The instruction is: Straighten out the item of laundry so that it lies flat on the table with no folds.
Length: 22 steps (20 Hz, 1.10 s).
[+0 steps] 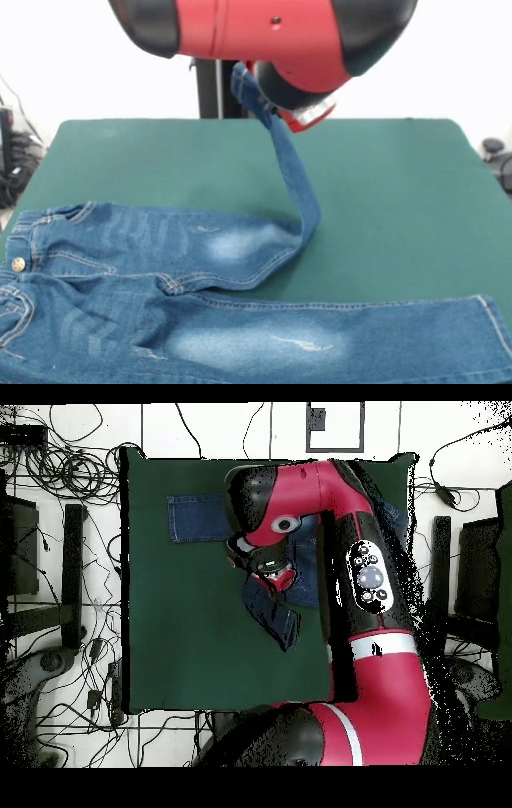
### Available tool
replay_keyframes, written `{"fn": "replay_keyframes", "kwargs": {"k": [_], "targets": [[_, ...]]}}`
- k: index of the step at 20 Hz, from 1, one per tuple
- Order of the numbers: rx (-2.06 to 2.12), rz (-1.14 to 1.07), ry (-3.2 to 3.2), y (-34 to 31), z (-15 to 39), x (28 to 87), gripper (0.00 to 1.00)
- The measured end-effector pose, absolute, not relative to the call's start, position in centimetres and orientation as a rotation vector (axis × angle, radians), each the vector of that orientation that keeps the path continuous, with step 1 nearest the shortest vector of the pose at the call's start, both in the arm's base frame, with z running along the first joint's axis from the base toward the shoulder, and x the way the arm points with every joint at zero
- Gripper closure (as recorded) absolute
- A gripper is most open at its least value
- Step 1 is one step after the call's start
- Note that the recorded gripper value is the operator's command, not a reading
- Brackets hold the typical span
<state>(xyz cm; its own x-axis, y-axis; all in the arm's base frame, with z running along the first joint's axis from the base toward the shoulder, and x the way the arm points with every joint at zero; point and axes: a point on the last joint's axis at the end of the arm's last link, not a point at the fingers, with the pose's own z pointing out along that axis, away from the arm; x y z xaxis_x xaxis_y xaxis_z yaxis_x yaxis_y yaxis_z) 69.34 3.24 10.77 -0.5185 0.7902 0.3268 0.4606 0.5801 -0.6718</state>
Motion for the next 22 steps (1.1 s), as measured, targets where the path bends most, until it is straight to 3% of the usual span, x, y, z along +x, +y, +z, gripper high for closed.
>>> {"fn": "replay_keyframes", "kwargs": {"k": [13,22], "targets": [[-1.021,0.693,-2.199,3.7,10.7,70.5,1.00],[-0.925,0.800,-2.247,12.0,10.7,69.0,1.00]]}}
